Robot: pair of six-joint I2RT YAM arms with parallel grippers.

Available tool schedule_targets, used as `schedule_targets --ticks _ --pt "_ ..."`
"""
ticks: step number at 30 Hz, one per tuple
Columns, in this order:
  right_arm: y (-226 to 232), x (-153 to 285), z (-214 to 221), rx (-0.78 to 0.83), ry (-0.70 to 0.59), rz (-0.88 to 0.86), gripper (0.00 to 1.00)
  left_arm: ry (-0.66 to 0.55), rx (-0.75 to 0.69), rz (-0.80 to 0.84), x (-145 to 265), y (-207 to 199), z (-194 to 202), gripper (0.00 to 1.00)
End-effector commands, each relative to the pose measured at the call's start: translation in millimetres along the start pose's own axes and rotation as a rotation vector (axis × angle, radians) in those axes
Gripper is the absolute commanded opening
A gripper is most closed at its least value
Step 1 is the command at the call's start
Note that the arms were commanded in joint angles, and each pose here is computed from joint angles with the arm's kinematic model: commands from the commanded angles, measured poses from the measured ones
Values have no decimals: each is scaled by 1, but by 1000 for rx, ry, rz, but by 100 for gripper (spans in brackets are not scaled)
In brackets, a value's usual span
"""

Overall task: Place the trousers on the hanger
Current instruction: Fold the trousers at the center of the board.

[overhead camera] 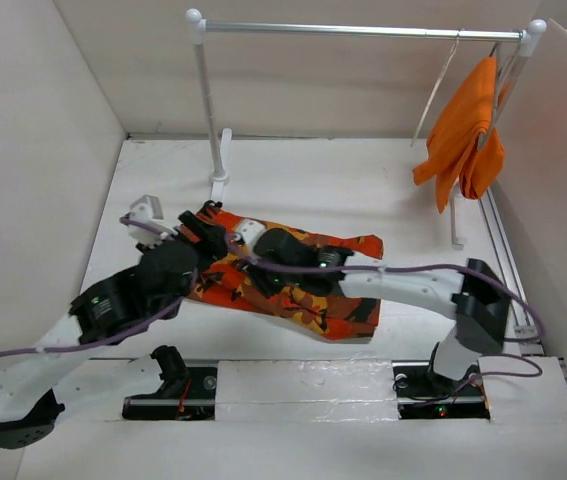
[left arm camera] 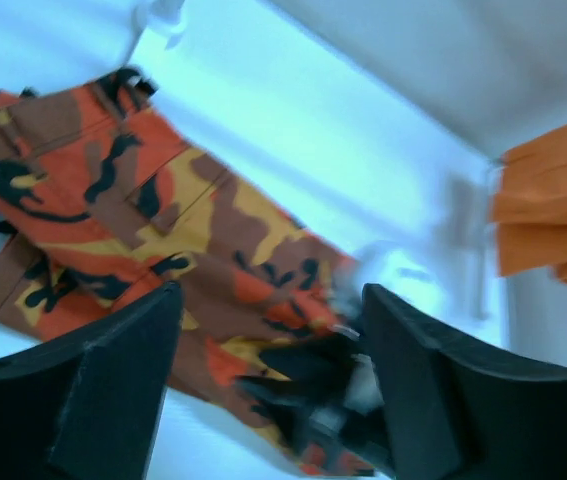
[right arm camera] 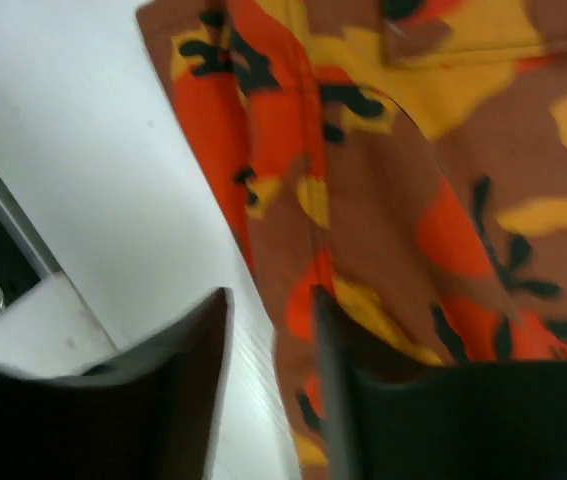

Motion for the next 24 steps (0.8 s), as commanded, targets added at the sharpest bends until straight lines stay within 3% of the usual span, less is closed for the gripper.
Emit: schedule_targets --ticks 1,3,5,7,8,10,11,12,13,16,21,24 --pt "-11 49 8 -29 -63 3 38 58 -47 -141 -32 6 49 69" --pt "-18 66 27 -36 -42 18 8 138 -126 -291 -49 35 98 81" --pt "-24 67 57 -31 -8 11 1 197 -109 -373 -58 52 131 87" --pt "-29 79 64 -60 -15 11 0 216 -83 -444 -84 68 141 87" --pt "-32 81 75 -67 6 22 7 292 -80 -448 -90 73 143 87" --pt "-34 91 79 -77 -5 22 26 240 45 -529 -119 108 123 86" --pt "-34 93 83 -78 -5 20 35 285 46 -504 -123 118 119 86" --pt "-38 93 92 -84 12 18 46 228 90 -462 -130 127 106 86" --pt "-39 97 95 -86 7 15 49 169 148 -508 -135 150 87 87" --pt "-49 99 113 -106 31 19 57 150 167 -435 -144 161 67 90" --pt "-67 113 132 -120 53 37 65 312 120 -480 -180 174 83 92" --pt "-77 121 137 -132 57 48 65 321 108 -469 -190 175 84 90"
Point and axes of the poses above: each gripper's point midway between its finger pads, its own x axis back along the fingers, its own y axis along the line the jaws close on, z = x × y, the point moved 7 cm from there along x, back along the fingers, and after that the axes turned 4 degrees about -x, right-handed, at the moved point
